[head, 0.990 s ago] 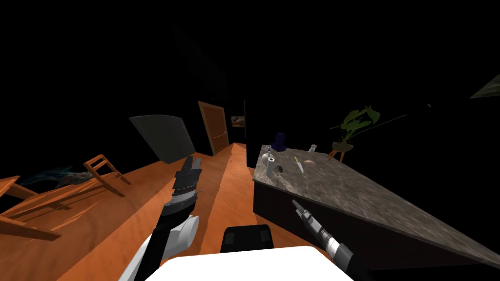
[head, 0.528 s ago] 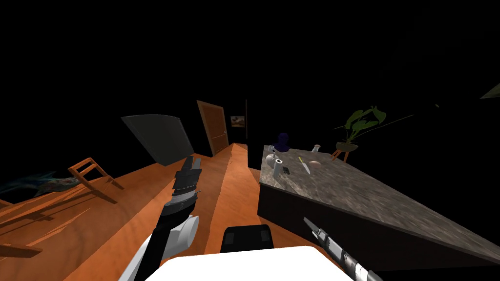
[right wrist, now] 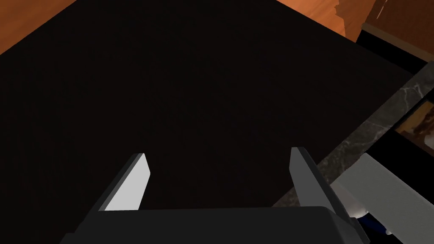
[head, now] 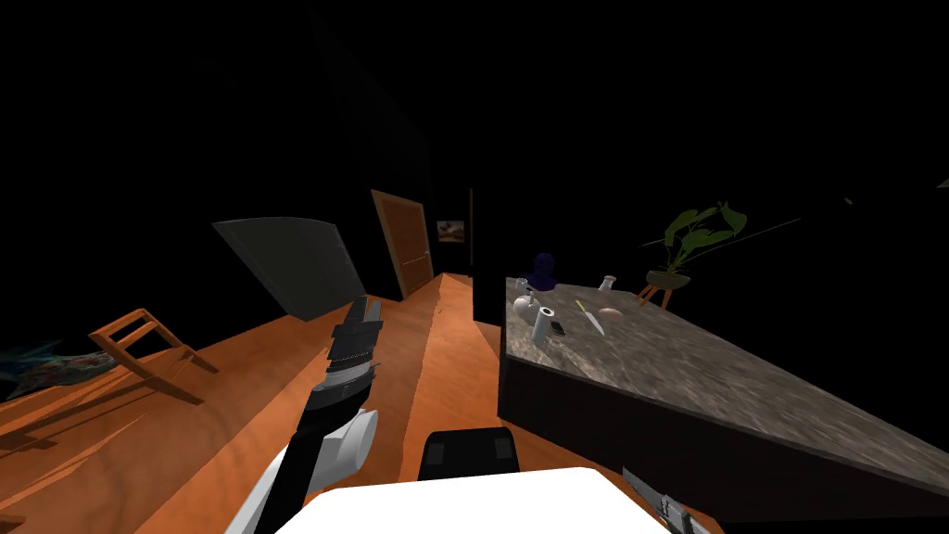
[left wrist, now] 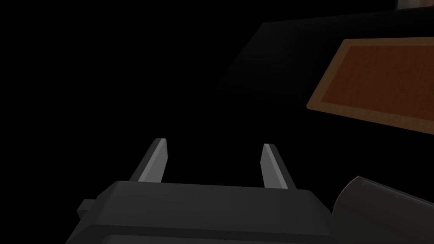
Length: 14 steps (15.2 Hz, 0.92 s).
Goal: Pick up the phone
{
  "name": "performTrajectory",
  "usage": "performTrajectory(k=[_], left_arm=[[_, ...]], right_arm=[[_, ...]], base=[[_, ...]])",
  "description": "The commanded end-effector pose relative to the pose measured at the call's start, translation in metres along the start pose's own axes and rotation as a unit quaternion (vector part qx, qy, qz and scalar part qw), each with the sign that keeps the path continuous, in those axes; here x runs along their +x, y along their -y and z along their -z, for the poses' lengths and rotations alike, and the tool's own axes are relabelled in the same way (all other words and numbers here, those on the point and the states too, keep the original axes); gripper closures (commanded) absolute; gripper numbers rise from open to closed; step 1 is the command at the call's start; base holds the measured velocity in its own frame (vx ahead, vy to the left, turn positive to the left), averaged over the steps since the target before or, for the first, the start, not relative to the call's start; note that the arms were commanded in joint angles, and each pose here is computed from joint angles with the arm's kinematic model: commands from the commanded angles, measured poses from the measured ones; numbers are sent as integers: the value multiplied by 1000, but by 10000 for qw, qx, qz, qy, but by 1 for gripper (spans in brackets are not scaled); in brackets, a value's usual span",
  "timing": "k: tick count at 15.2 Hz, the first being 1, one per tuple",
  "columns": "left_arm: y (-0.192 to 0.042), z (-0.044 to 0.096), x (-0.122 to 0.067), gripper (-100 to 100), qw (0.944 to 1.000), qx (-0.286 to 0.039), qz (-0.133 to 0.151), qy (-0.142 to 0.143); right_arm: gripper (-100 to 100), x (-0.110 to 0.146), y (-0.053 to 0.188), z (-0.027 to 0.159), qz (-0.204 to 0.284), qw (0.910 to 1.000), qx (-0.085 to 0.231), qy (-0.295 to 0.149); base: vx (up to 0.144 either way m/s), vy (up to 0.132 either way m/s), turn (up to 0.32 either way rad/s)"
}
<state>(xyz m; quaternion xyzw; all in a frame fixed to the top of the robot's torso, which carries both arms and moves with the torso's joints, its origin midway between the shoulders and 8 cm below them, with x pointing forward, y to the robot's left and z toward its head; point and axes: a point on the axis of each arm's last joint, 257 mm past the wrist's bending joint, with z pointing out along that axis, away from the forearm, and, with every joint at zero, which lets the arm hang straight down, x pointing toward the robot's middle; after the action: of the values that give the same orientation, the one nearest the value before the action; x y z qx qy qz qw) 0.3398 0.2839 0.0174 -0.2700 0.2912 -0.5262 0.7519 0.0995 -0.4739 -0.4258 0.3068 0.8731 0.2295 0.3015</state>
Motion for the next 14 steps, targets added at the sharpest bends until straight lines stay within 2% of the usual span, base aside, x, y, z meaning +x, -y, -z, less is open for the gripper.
performTrajectory(k=[1,2,4,5,6,7,9,10,11,12,13,14], left_arm=[[0,0,0,0,10000,0,0,0],[0,0,0,0,10000,0,0,0],[0,0,0,0,10000,0,0,0],[0,0,0,0,10000,0,0,0],[0,0,0,0,10000,0,-1,0],[0,0,0,0,10000,0,-1,0],[0,0,0,0,10000,0,-1,0],[0,0,0,0,10000,0,-1,0],[0,0,0,0,10000,0,0,0],[0,0,0,0,10000,0,-1,0],[0,0,0,0,10000,0,-1,0],[0,0,0,0,10000,0,-1,0]], right_arm=[[-100,-1,9,10,106,9998,133,-97],[-100,3,34,28,205,9985,420,-267],[-100,-2,36,30,278,9982,445,-295],[-100,0,59,50,396,9955,724,-465],[-100,-4,60,51,449,9951,742,-485],[-100,-2,80,70,532,9916,995,-635],[-100,-8,81,73,616,9906,1023,-666],[-100,-12,100,93,749,9855,1276,-825],[-100,-14,100,94,779,9851,1286,-835],[-100,-15,116,113,865,9801,1504,-968],[-100,-21,116,115,936,9788,1528,-992],[-100,-25,130,133,1029,9731,1730,-1117]], base=[[89,128,-23],[91,167,-11],[89,115,-32],[120,112,-15],[127,126,-27],[141,123,-23],[110,126,-15],[107,123,-4],[126,130,-14],[165,142,-7],[156,121,-5],[163,124,11]])
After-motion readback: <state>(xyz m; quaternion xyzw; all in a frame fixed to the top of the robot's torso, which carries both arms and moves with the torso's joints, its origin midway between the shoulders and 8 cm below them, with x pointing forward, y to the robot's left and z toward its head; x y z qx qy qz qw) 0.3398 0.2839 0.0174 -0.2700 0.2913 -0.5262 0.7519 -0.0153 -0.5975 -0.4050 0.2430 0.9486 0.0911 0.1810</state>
